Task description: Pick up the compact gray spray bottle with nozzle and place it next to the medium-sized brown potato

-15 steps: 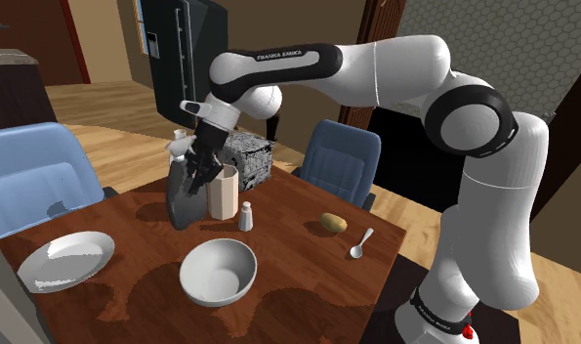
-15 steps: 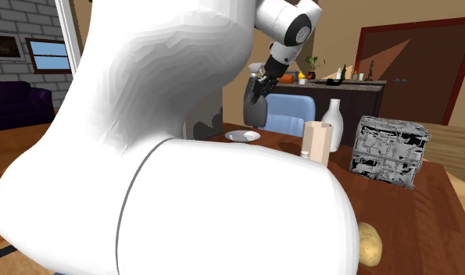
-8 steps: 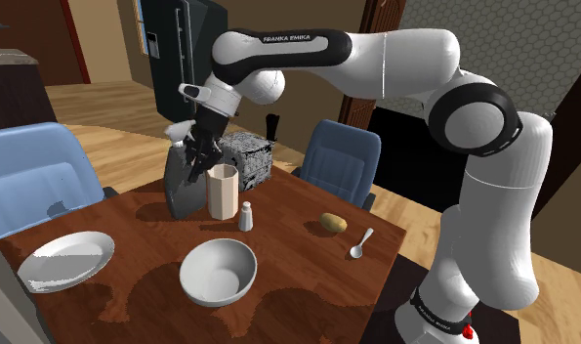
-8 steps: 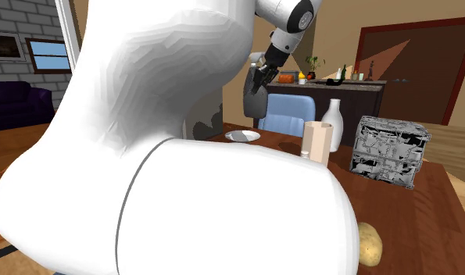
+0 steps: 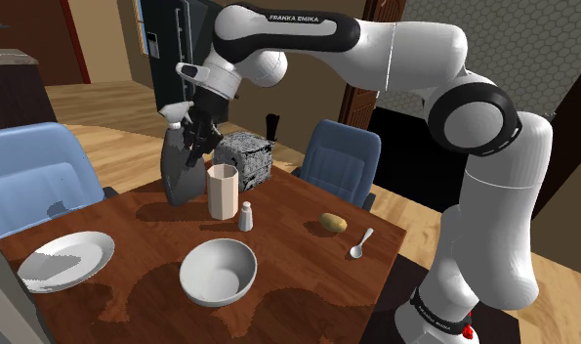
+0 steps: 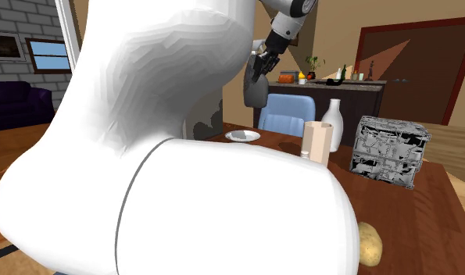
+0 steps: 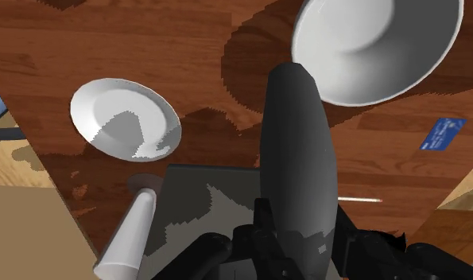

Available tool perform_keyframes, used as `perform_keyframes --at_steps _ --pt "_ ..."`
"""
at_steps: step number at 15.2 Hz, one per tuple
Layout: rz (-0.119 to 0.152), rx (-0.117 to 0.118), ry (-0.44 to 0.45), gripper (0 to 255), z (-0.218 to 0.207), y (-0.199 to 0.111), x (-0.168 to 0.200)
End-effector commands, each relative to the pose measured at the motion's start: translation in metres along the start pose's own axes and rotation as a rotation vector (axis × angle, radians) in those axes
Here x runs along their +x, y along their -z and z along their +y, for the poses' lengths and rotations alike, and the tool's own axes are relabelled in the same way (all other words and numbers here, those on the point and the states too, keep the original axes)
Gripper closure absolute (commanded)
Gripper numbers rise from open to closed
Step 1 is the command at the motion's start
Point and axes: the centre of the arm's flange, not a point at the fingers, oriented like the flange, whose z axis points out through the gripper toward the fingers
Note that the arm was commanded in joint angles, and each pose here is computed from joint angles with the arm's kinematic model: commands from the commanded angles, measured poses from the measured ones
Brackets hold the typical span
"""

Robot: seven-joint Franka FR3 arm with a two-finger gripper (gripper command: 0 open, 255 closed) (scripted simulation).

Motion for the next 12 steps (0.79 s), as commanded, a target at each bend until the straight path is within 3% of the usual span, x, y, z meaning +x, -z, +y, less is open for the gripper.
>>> perform_keyframes --at_steps 1,12 --pt "0.000 0.000 0.000 255 0.000 0.010 0.006" --pt "0.000 0.000 0.000 255 0.000 0.059 0.035"
